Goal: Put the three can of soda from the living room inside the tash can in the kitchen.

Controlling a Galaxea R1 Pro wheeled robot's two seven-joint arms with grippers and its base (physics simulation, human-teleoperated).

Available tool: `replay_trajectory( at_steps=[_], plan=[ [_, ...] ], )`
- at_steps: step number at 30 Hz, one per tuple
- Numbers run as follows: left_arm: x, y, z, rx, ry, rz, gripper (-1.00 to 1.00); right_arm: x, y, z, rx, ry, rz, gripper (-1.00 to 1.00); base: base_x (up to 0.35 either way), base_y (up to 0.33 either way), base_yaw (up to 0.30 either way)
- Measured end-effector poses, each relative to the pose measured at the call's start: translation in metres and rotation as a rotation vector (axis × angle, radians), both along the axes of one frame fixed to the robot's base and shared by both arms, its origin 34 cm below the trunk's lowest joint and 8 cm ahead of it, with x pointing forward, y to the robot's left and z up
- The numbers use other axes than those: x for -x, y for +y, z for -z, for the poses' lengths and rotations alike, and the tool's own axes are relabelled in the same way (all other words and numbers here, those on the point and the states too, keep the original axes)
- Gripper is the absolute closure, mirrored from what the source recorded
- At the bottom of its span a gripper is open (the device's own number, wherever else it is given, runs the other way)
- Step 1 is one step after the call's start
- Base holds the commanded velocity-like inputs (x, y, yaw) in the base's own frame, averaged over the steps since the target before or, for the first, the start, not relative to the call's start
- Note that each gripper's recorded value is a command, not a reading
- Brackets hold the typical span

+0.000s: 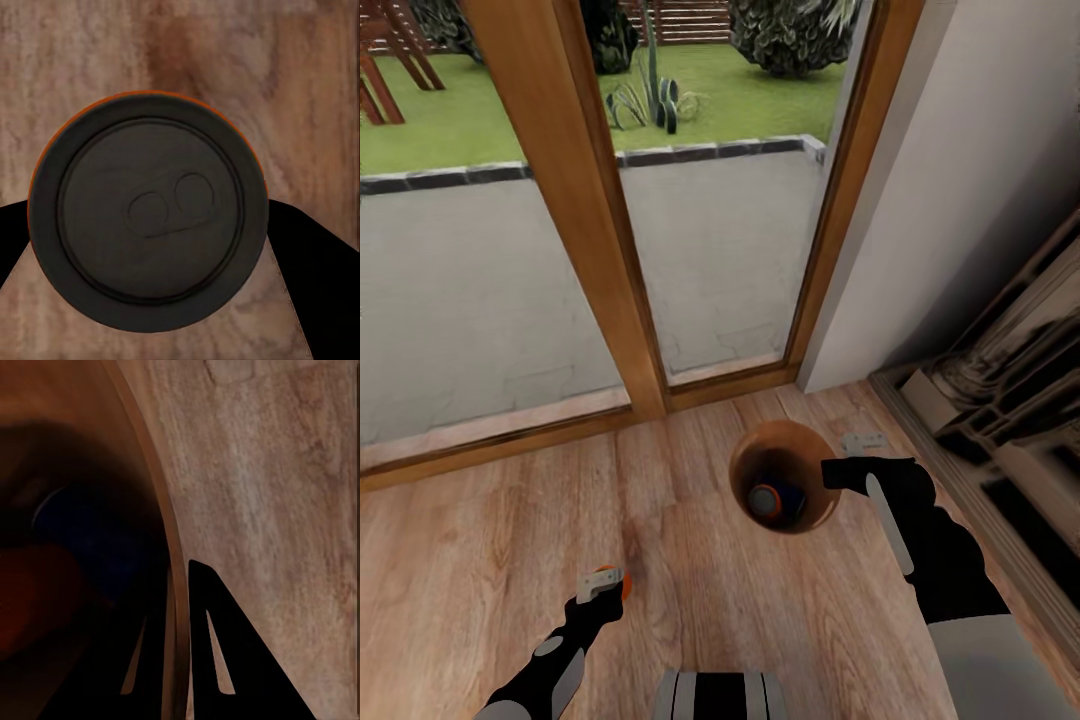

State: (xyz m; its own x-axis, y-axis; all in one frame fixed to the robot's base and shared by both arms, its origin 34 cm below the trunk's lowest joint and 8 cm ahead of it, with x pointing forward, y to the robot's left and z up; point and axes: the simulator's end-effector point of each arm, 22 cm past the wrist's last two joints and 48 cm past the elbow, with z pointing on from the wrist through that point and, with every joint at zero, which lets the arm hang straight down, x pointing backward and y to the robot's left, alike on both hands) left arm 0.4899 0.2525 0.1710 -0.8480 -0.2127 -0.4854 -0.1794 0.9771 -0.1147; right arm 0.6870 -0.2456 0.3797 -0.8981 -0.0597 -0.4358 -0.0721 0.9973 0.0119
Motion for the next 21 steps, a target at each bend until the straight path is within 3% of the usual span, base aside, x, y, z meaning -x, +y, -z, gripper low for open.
replay_trajectory(
  at_steps=[21],
  plan=[
    [-0.024, 0.0, -0.059, 0.0, -0.034, 0.0, 1.0, -0.015, 0.001, -0.064, -0.003, -0.029, 0.0, 1.0, 0.0, 0.0, 0.0]
  ],
)
